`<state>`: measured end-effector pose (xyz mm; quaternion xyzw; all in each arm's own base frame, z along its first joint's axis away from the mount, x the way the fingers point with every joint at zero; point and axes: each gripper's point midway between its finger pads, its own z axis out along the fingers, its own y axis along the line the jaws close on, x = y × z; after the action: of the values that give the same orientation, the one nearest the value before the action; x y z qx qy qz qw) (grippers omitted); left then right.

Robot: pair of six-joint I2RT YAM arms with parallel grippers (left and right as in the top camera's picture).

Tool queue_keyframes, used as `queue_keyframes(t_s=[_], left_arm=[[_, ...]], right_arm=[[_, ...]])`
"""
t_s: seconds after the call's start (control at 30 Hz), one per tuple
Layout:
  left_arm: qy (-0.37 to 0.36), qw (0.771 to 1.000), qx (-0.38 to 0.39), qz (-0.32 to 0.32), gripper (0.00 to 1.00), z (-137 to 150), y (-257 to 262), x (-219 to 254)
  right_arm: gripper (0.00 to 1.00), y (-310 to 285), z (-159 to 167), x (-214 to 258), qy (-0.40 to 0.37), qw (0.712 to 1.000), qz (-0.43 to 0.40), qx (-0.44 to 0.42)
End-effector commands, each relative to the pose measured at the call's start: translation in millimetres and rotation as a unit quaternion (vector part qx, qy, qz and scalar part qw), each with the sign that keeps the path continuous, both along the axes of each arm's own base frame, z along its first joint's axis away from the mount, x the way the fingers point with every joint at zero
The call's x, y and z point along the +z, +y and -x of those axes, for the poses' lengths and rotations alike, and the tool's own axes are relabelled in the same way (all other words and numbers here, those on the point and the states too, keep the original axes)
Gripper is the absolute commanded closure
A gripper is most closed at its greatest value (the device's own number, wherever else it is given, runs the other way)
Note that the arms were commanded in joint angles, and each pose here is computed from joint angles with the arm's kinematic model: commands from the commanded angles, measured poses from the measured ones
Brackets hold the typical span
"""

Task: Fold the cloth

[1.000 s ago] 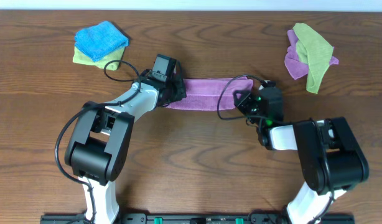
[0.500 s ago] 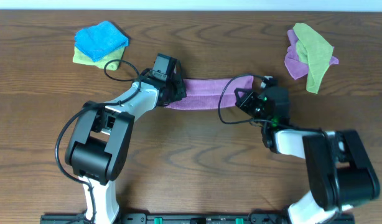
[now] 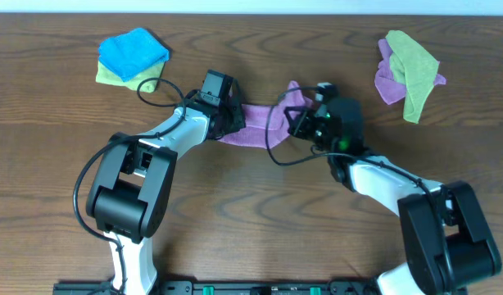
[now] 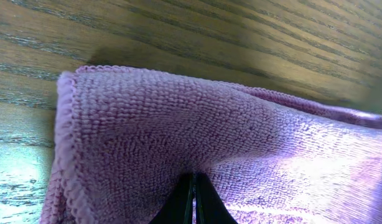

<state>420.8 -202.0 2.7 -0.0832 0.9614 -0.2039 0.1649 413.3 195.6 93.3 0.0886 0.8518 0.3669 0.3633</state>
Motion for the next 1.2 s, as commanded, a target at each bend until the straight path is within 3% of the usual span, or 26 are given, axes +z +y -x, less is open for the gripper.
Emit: queue_keyframes(t_s=[0.0, 0.47, 0.8, 1.17], left_arm=[[0.014, 1.000, 0.009, -0.011, 0.94, 1, 4, -13], [0.009, 1.000, 0.016, -0.005, 0.94, -16, 6, 8], [-0.023, 0.999, 0.013, -0.019, 0.94, -50, 28, 51], [-0.041, 0.995, 0.035, -0.084, 0.94, -70, 77, 73]], right_arm=[[0.99, 23, -10, 20, -0.042, 0.998, 0.021, 0.034], [0.99, 81, -7, -2, -0.033, 0.992, 0.055, 0.110], [0.99, 88, -2, -11, -0.033, 0.990, 0.074, 0.118], [0.99, 110, -8, -31, -0.015, 0.987, 0.083, 0.139]])
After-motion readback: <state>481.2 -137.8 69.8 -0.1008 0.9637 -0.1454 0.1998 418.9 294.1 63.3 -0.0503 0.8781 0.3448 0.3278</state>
